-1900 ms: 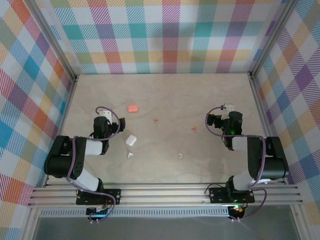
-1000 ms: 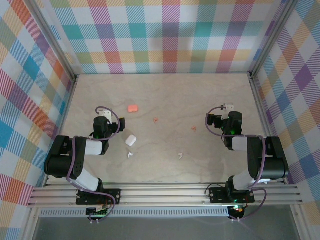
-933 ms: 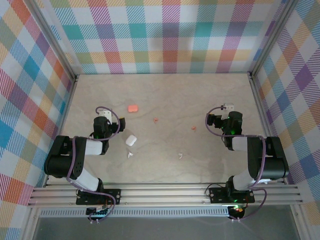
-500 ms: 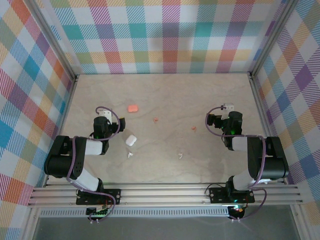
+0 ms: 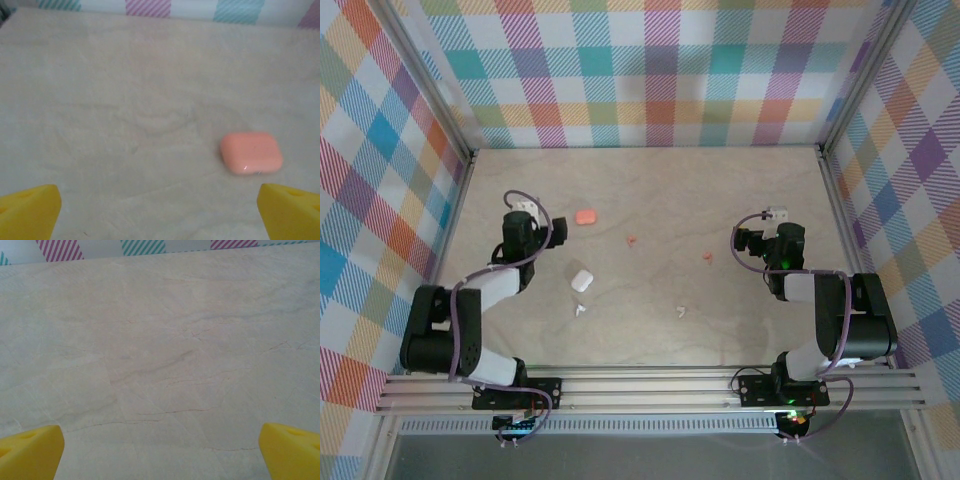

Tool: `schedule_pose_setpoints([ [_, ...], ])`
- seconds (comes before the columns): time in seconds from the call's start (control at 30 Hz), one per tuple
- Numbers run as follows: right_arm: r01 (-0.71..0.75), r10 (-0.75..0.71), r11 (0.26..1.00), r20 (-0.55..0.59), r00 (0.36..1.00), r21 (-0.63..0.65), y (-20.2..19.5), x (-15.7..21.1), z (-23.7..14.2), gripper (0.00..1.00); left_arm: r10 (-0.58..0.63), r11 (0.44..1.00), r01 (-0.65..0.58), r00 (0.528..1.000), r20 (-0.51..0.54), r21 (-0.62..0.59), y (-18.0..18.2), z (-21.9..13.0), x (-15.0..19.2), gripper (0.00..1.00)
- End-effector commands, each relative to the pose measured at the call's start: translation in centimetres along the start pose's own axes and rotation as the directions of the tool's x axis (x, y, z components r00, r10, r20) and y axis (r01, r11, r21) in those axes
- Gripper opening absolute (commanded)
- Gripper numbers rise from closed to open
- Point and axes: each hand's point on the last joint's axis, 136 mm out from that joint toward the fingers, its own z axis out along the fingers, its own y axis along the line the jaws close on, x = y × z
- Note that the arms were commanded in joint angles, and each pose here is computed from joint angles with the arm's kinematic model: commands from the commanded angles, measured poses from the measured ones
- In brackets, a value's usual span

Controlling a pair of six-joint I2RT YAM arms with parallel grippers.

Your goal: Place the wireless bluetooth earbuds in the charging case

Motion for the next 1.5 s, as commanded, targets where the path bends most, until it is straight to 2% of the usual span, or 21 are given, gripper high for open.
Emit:
schedule_pose_setpoints([
  [0.0,0.008,-0.007,1.0,0.034,0.999,-0.016,0.1,-0.7,-0.2,1.0,-0.082,0.994,0.075,0.993,-0.085,-0.08,1.5,-1.1,0.1,1.0],
  [0.1,0.01,-0.011,0.999,-0.019,1.0,-0.047,0.7,-1.2,-0.6,1.0,-0.143,0.982,0.115,0.972,-0.185,-0.151,2.0,-1.2,-0.8,1.0],
  [0.23,-0.045,0.042,0.998,-0.096,0.994,-0.033,0.7,-2.9,-1.1,1.0,-0.175,0.98,0.128,0.919,-0.354,-0.153,1.0,-0.5,-0.5,1.0],
  [0.33,-0.144,0.143,0.99,-0.16,0.977,0.002,0.6,-3.8,-1.4,1.0,-0.187,0.98,0.136,0.88,-0.437,-0.145,-0.2,0.4,-0.3,1.0],
  [0.53,-0.243,0.24,0.969,-0.325,0.915,0.033,1.4,-5.8,-1.7,0.91,-0.092,0.99,0.135,0.829,-0.551,0.039,-6.0,2.8,-0.9,0.88],
  [0.63,-0.296,0.272,0.955,-0.358,0.893,-0.012,3.4,-6.8,-2.1,0.89,-0.038,0.993,0.097,0.797,-0.603,0.066,-8.0,3.9,-0.1,0.86],
  [0.67,-0.302,0.268,0.952,-0.366,0.891,-0.04,4.4,-7.1,-2.2,0.85,-0.023,0.994,0.084,0.784,-0.62,0.069,-8.5,4.3,0.4,0.84],
  [0.7,-0.303,0.255,0.95,-0.374,0.892,-0.075,5.5,-7.3,-2.3,0.82,-0.012,0.995,0.075,0.774,-0.633,0.073,-9.0,4.7,0.9,0.81],
  [0.77,-0.291,0.222,0.949,-0.402,0.888,-0.119,7.5,-7.5,-2.4,0.82,0.006,0.995,0.061,0.757,-0.654,0.078,-10.0,5.4,1.7,0.78],
  [0.97,-0.261,0.128,0.938,-0.474,0.871,-0.227,12.8,-7.1,-2.5,0.82,0.077,0.997,-0.068,0.711,-0.699,0.041,-11.2,6.8,3.8,0.78],
  [1.1,-0.261,0.097,0.924,-0.49,0.866,-0.278,15.2,-6.9,-2.4,0.81,0.067,0.996,-0.091,0.703,-0.708,0.003,-10.8,7.6,4.6,0.79],
  [1.47,-0.294,0.097,0.911,-0.54,0.836,-0.291,16.6,-5.8,-1.6,0.77,0.039,0.998,-0.062,0.696,-0.717,-0.006,-11.4,9.6,5.4,0.81],
])
